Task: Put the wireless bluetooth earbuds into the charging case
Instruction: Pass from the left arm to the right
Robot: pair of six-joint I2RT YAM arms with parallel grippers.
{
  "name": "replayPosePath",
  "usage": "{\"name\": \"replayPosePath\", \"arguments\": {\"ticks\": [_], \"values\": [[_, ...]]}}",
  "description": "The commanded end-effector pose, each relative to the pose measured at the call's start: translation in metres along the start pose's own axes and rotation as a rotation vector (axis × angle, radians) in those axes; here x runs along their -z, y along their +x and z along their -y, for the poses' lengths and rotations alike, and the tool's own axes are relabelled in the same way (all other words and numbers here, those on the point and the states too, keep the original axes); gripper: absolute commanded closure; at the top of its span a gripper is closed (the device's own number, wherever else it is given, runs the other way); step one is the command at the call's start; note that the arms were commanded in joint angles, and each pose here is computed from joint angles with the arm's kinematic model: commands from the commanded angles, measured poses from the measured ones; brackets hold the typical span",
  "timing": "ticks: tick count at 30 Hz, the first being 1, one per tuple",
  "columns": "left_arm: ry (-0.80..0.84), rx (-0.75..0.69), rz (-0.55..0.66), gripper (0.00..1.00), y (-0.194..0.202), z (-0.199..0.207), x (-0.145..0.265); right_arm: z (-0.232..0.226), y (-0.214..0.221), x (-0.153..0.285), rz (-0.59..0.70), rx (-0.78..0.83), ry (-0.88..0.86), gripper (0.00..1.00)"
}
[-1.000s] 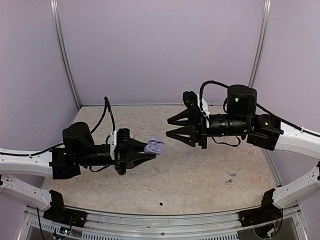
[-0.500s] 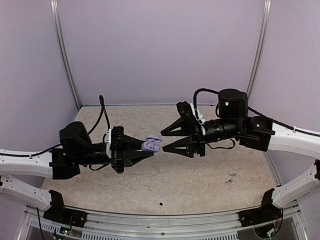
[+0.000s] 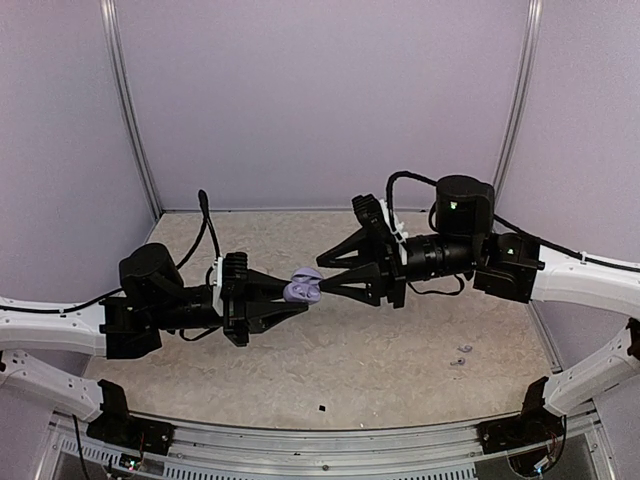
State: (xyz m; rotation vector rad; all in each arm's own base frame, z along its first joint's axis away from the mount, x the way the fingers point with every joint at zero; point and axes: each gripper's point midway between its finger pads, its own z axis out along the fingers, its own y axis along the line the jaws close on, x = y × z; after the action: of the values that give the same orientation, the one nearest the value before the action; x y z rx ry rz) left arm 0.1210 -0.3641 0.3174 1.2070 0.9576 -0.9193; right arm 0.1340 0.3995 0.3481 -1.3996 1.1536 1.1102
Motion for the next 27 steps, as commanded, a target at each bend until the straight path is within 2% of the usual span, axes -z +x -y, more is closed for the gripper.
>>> {"name": "replayPosePath", "arguments": {"ticks": [1, 6, 16, 22, 27], "values": [[-0.001, -0.017, 0.029, 0.96, -0.008, 0.0, -0.002, 0.005, -0.015, -0.004, 0.046, 0.008, -0.008, 0.61], [-0.005, -0.02, 0.029, 0.96, -0.008, -0.001, -0.002, 0.005, -0.011, -0.009, 0.042, -0.002, -0.024, 0.65], [-0.007, -0.024, 0.021, 0.95, -0.006, -0.001, -0.002, 0.0, -0.011, -0.013, 0.039, -0.002, -0.062, 0.87], [-0.024, -0.015, -0.001, 0.78, -0.001, -0.003, -0.001, 0.004, -0.009, -0.011, 0.018, 0.008, -0.036, 0.94], [-0.04, -0.005, -0.037, 0.68, 0.006, -0.005, 0.0, 0.009, -0.007, -0.009, -0.016, 0.022, -0.001, 0.95]]}}
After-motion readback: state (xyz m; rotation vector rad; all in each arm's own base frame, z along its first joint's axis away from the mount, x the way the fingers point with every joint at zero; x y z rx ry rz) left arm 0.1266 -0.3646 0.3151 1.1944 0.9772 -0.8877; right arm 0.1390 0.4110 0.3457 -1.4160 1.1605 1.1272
